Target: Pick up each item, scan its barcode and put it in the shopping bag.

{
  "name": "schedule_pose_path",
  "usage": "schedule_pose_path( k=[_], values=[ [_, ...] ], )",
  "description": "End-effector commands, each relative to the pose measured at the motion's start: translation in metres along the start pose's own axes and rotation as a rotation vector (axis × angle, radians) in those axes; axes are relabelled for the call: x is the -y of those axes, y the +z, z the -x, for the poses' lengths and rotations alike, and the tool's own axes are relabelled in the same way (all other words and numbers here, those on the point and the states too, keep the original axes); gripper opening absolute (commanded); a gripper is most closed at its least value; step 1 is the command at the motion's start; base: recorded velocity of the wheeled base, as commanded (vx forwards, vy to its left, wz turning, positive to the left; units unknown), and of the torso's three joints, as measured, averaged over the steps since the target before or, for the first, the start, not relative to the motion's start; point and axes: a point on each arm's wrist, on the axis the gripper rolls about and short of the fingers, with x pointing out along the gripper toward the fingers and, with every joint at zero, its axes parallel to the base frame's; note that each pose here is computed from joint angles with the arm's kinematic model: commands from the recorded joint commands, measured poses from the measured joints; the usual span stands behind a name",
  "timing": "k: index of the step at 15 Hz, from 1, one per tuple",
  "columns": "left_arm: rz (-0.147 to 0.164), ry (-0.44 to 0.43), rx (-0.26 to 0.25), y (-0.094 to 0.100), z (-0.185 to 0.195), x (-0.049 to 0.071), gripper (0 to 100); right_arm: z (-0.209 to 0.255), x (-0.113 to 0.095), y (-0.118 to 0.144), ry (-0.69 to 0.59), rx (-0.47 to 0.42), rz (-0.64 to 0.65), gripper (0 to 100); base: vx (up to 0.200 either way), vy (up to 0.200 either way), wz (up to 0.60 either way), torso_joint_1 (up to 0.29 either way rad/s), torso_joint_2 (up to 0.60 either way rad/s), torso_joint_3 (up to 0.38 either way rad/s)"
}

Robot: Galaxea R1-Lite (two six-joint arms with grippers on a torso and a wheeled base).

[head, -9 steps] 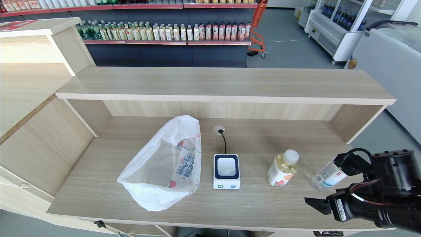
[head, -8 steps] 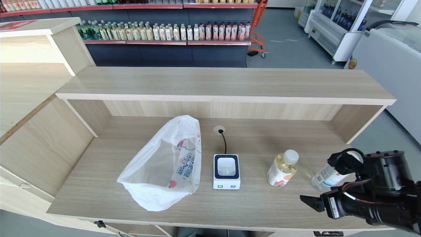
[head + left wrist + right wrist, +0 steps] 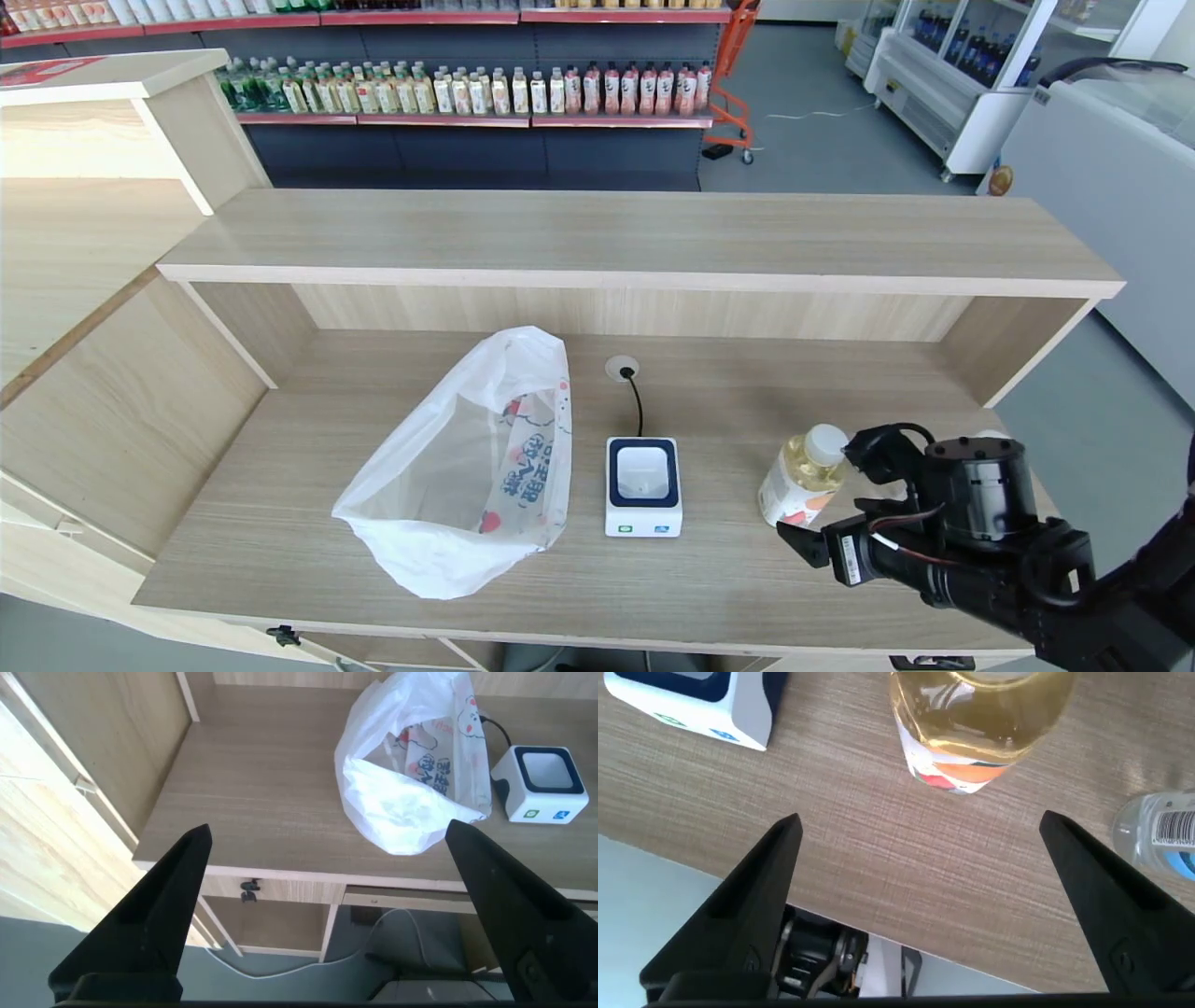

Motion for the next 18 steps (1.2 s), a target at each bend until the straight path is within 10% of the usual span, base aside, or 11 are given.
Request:
schedule_pose_path(
  k=[1, 18],
  values=[
    [0.002, 0.0, 0.0, 0.0, 0.0, 0.0, 100, -0.021, -0.005, -0.008, -0.031, -0.016, 0.012, 100, 0.0, 0.0, 0.0, 0.0, 0.0, 0.0],
    [0.0, 0.0, 0.0, 0.0, 0.0, 0.0, 100, -0.068, -0.012, 0.005, -0.09, 0.171, 0.029, 100, 0.0, 0.0, 0.0, 0.0, 0.0, 0.0]
  ],
)
